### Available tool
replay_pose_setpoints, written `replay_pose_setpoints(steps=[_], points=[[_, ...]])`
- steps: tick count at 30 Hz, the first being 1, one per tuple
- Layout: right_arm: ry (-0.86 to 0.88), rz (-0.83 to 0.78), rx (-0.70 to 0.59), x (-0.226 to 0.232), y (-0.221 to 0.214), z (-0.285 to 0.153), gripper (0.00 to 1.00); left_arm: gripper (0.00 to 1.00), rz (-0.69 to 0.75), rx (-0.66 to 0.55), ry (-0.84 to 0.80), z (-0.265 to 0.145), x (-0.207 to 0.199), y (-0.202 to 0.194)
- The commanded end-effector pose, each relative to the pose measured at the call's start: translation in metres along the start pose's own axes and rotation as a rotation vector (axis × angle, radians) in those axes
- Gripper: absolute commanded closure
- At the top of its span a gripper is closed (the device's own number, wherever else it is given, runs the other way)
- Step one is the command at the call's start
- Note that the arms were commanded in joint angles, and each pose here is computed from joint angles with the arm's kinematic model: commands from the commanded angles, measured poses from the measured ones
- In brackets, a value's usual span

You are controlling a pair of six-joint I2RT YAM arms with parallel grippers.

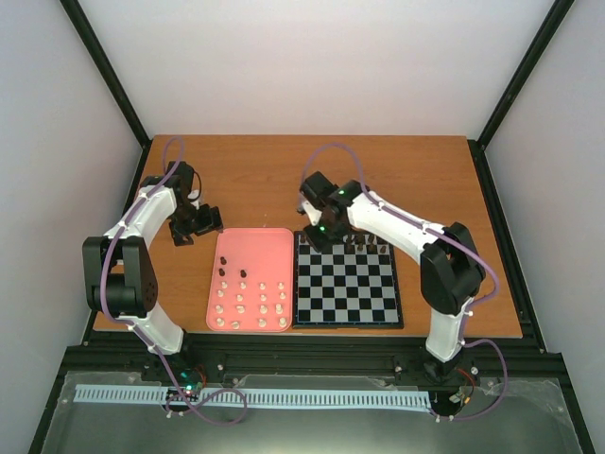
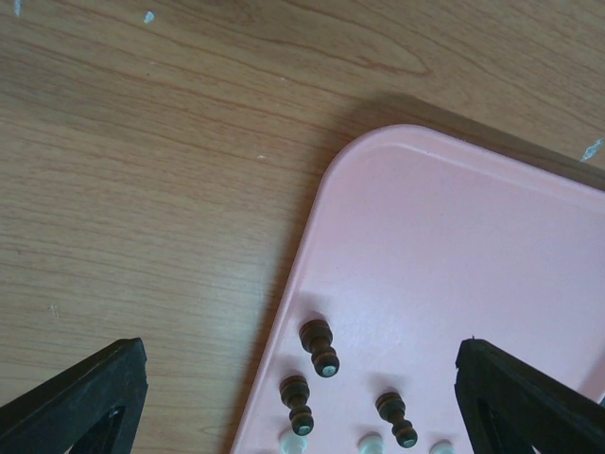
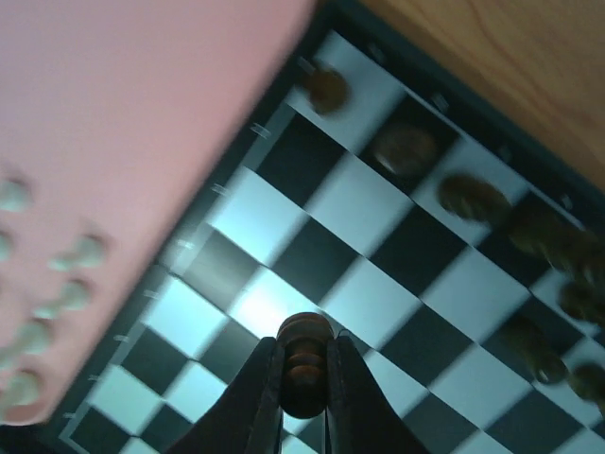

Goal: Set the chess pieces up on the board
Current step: Place the chess piece on the chessboard.

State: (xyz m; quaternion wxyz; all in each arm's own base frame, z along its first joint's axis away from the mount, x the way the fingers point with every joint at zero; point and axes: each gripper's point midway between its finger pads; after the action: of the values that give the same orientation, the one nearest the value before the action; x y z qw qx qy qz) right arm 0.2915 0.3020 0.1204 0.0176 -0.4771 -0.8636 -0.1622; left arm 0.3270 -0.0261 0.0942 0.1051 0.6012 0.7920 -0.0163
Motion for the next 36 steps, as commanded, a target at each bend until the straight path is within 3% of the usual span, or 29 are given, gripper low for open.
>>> replay_pose_setpoints(steps=[1,15,36], points=[[-0.103,0.079,0.001,-0.043,-0.015,0.003,0.97,0.0,0.001,-0.015,0.005,-0.002,-0.001,0.006],[-0.154,0.111,0.053,-0.084,-0.025,0.033,0.97,0.0,0.0,-0.003,0.011,0.002,0.0,0.006],[-0.147,0.117,0.136,-0.091,-0.039,0.061,0.97,0.0,0.002,0.004,0.019,0.004,0.002,0.007]])
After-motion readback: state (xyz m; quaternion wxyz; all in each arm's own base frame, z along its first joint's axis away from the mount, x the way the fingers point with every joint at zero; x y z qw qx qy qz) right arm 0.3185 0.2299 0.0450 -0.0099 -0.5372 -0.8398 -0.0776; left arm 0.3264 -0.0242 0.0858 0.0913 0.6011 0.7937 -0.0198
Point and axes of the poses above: each gripper's point midway between its finger pads, its own z axis out along the fingers, its own x axis along the line the jaws close on, y = z × x, and after that the axes turned 5 degrees about z, right-handed
